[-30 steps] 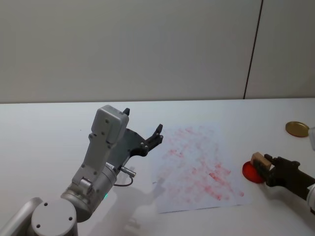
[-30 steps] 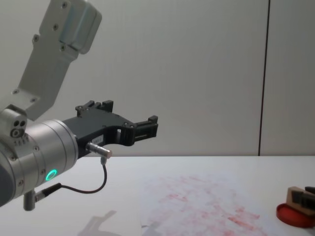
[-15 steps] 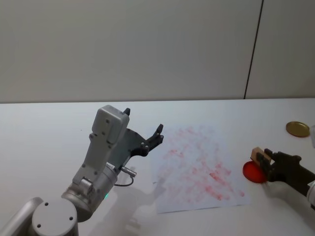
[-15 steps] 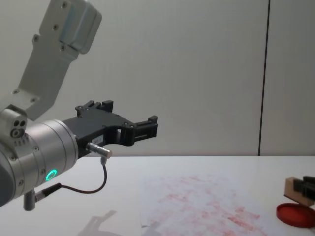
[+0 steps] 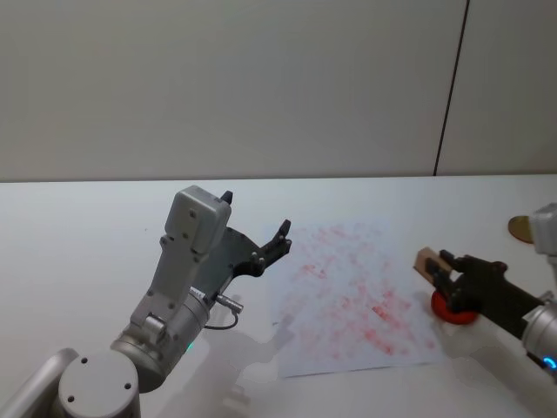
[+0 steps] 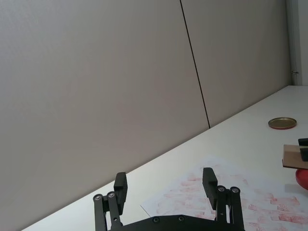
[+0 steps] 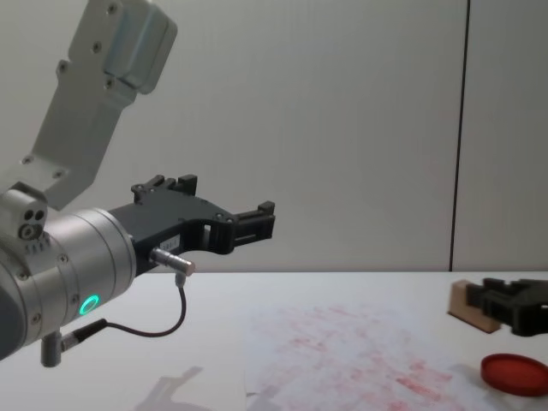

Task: Use the one hand to pick up the stamp and affix it onto the A4 paper.

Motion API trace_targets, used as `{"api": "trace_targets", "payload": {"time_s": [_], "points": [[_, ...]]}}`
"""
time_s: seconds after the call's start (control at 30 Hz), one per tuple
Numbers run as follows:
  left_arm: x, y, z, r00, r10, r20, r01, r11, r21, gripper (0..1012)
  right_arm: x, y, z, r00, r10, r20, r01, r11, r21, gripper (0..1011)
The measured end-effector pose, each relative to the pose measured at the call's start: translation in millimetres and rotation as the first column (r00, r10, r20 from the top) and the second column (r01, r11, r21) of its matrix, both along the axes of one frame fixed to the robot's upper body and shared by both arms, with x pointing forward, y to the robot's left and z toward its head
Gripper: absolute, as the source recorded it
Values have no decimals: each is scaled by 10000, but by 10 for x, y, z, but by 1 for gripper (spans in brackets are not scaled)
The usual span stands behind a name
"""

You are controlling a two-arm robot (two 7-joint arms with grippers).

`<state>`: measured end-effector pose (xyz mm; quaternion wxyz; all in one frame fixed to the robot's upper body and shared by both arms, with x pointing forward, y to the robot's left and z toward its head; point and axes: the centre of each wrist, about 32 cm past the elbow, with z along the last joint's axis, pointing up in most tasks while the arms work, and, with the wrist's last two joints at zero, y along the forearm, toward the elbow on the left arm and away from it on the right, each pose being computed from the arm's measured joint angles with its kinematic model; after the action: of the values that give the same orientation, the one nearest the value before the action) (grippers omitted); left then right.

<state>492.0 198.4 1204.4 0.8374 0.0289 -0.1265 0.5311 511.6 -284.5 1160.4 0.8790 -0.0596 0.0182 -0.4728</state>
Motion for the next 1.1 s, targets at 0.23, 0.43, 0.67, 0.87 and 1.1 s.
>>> {"api": "trace_targets", "payload": {"time_s": [0.23, 0.43, 0.67, 0.87, 1.1], "points": [[0, 0, 0, 10000, -1, 1, 1, 10000, 0, 993, 1, 138, 32, 9979, 627, -152, -626, 9980, 39, 216], [0, 0, 0, 10000, 0, 0, 0, 10000, 0, 993, -11, 246, 30, 9924, 1185, -333, -1185, 9929, 33, 217], [0, 0, 0, 10000, 0, 0, 0, 10000, 0, 993, -40, 338, -6, 9834, 1724, -567, -1730, 9849, -48, 216], [0, 0, 0, 10000, 0, 0, 0, 10000, 0, 993, -65, 388, -43, 9753, 2084, -733, -2099, 9776, -143, 216], [0, 0, 0, 10000, 0, 1, 0, 10000, 0, 993, -85, 423, -92, 9677, 2356, -900, -2386, 9708, -245, 216]]}}
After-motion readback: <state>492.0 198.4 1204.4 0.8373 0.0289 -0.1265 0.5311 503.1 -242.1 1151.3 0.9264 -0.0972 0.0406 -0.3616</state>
